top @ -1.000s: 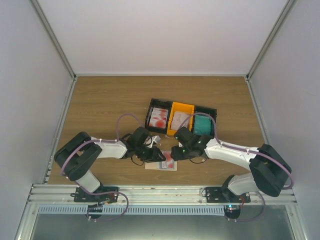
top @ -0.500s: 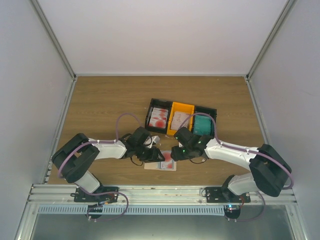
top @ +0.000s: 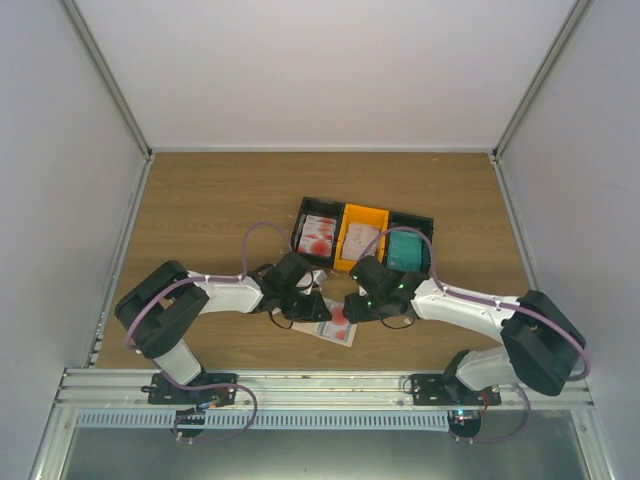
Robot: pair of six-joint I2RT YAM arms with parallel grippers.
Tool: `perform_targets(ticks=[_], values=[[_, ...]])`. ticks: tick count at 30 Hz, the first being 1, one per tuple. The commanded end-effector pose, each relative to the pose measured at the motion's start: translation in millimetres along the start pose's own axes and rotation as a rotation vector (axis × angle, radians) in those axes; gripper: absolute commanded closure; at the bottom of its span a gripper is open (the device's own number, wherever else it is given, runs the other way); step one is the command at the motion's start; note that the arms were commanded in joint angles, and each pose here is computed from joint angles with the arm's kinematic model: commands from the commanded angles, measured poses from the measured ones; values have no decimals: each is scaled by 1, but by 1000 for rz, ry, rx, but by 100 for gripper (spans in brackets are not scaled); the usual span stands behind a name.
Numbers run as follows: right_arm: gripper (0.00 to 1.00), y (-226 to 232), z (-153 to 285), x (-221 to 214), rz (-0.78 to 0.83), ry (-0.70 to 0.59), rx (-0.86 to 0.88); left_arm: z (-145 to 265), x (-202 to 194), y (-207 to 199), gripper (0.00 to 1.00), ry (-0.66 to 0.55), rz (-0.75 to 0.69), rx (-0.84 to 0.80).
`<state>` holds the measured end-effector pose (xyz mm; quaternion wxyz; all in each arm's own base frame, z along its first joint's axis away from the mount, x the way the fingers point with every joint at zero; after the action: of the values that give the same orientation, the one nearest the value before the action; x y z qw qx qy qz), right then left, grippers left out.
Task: Put the credit cards into the card holder
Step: Insert the credit card into the card holder.
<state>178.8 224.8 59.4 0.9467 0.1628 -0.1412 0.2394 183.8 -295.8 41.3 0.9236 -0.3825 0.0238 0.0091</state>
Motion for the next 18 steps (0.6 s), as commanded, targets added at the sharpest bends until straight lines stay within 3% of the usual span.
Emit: perform_targets(ticks=[1,8,18], values=[[52,-2,5,4,-20,-38,-2,-4,4,10,87,-22,-3,64],[52,-1,9,4,-29,-57,7,-8,4,18,100,-28,-1,92],[57,19,23,9,-106,-149,176,-10,0,45,100,-39,56,137]])
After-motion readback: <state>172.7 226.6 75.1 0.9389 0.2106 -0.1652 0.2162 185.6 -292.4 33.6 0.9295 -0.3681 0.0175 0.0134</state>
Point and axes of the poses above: each gripper's point midway between its finger pads, its own z axis back along the fingers, its own y axis along the line the jaws close on, x = y × z, the point moved 2 cm from there along z, back along the fingers, and after that the axes turned 15 degrees about z, right-handed, at the moved point
